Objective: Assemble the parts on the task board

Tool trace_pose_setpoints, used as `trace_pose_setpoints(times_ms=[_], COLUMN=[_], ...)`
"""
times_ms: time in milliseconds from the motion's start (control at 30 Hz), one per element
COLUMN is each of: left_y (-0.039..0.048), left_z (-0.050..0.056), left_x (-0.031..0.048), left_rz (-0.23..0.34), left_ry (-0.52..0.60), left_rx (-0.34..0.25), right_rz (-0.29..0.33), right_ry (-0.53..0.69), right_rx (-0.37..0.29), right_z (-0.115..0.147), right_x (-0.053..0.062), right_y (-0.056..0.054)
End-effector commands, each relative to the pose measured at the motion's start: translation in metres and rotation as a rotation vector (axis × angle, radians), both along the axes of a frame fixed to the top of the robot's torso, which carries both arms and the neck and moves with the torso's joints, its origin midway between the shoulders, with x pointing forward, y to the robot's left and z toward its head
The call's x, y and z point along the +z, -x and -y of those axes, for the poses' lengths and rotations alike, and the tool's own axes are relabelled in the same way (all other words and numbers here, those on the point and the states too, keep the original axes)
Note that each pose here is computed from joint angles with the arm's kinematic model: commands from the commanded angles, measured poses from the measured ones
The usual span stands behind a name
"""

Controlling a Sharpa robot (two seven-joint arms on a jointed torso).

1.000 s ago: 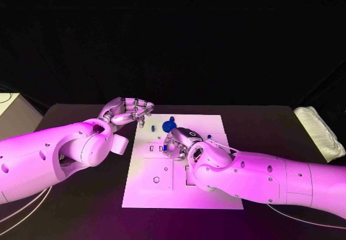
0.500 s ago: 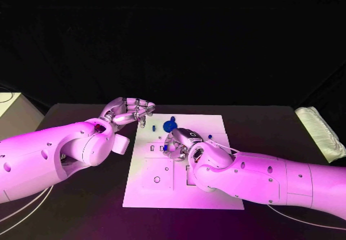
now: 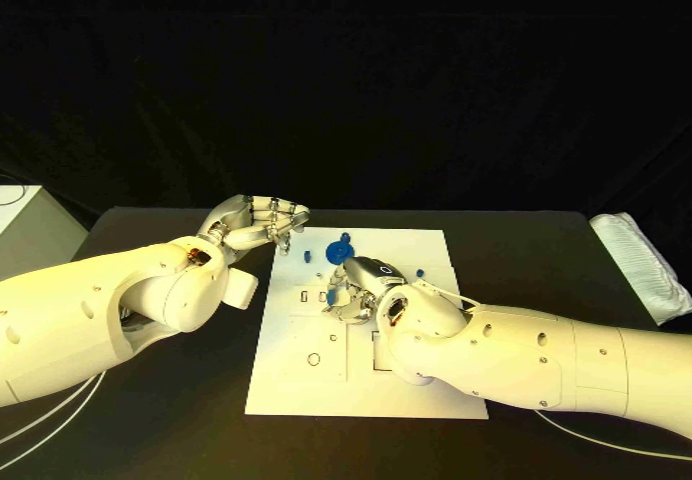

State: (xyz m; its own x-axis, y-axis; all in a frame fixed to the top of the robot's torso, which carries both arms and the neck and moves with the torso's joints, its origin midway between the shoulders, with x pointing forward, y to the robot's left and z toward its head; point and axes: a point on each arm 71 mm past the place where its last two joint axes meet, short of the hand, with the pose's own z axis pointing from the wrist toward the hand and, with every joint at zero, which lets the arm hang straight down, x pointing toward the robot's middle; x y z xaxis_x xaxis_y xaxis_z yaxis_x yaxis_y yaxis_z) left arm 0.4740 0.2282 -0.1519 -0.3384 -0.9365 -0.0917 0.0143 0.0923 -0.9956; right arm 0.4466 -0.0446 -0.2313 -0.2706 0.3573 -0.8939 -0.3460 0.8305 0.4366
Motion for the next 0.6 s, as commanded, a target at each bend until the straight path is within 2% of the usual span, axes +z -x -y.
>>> trace_pose_setpoints(times_ms=[33,233,333,500,600], left_y=[0.0,-0.0026,-0.0043,-0.0061,-0.0093], left_z=[0.002,0.0,-0.001,0.002,0.003], left_x=[0.0001,-0.0032,-0.0079,-0.0195,-0.0267], left_rz=[0.0,-0.008,-0.045,-0.123,-0.185], left_ry=[-0.006,-0.082,-0.144,-0.332,-0.477], left_rx=[-0.02,-0.019,-0.029,-0.134,-0.177], right_rz=[0.028,0.073,0.094,0.079,0.067], right_ry=[-0.041,-0.105,-0.16,-0.249,-0.308], right_rx=[0.026,0.027,0.045,0.088,0.05], right_z=[-0.001,0.008,0.016,0.042,0.067], right_x=[0.004,0.013,0.022,0.042,0.056], right_y=[0.003,0.008,0.007,0.002,-0.002])
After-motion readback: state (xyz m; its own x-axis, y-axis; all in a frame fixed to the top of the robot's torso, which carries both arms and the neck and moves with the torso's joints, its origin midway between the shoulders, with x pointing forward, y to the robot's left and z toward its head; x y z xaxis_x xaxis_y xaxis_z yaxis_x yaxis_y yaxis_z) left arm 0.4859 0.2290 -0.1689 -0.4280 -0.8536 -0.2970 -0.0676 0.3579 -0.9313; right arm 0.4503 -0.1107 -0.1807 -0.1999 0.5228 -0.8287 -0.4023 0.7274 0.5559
